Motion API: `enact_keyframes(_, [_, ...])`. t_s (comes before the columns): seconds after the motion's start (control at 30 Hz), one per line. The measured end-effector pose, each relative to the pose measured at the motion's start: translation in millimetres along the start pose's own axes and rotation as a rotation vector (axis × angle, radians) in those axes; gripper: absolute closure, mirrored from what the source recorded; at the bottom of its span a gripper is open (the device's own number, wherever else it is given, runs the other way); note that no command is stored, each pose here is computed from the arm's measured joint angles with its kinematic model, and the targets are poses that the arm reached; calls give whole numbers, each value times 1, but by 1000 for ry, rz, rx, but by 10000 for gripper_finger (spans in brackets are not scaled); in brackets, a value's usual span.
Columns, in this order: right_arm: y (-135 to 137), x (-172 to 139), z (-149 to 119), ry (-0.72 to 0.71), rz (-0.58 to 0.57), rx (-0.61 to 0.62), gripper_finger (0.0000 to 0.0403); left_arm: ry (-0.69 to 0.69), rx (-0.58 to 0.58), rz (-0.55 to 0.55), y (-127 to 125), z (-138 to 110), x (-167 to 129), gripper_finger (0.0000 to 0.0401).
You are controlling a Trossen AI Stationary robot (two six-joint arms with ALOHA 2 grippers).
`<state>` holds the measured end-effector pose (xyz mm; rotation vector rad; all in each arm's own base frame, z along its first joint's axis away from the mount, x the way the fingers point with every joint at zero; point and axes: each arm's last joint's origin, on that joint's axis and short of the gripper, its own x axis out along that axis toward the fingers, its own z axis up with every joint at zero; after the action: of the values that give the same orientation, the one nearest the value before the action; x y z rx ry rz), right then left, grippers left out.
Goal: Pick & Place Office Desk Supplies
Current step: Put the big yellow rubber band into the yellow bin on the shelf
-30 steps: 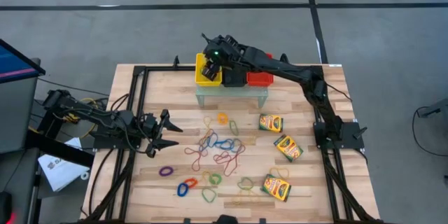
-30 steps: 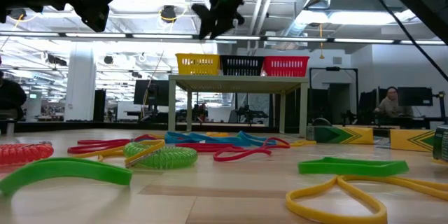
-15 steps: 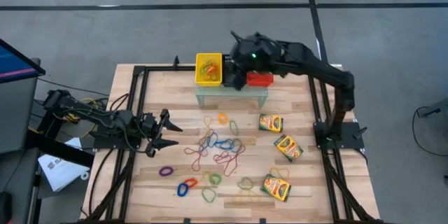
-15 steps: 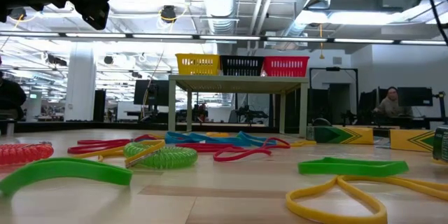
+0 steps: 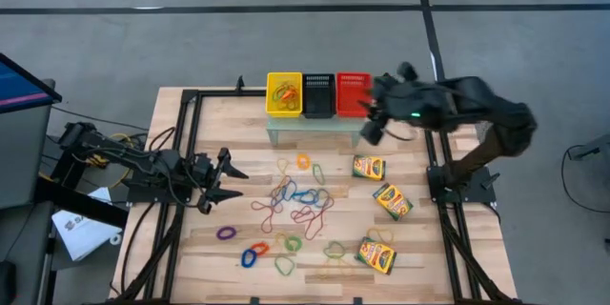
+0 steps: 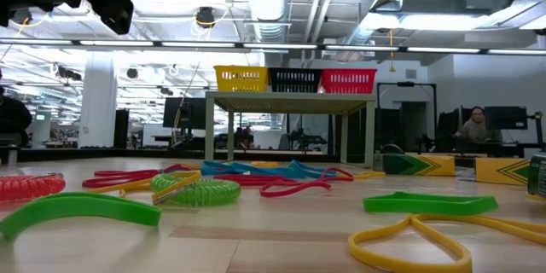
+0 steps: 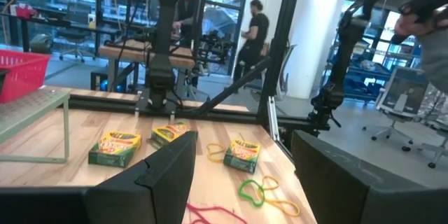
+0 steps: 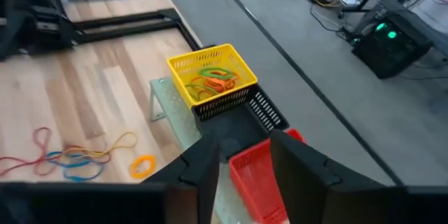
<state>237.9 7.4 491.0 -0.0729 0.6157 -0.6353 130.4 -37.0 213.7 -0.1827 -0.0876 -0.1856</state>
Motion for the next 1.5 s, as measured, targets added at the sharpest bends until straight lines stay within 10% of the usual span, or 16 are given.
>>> enact_keyframes(0.33, [-25,-15,-76,-195,64,188,295,-29,21,5,0,3,0,172])
enact_keyframes(0.63, [-5,25,-141,-260,115,227,295,40,43,266,7,-4,11,172])
enact_keyframes(1.1, [1,28,-142,-415,202,200,295,437,100,446,18,23,81,172])
enact_keyframes(1.5, [0,28,-148,-369,215,175,295,542,76,320,28,19,118,171])
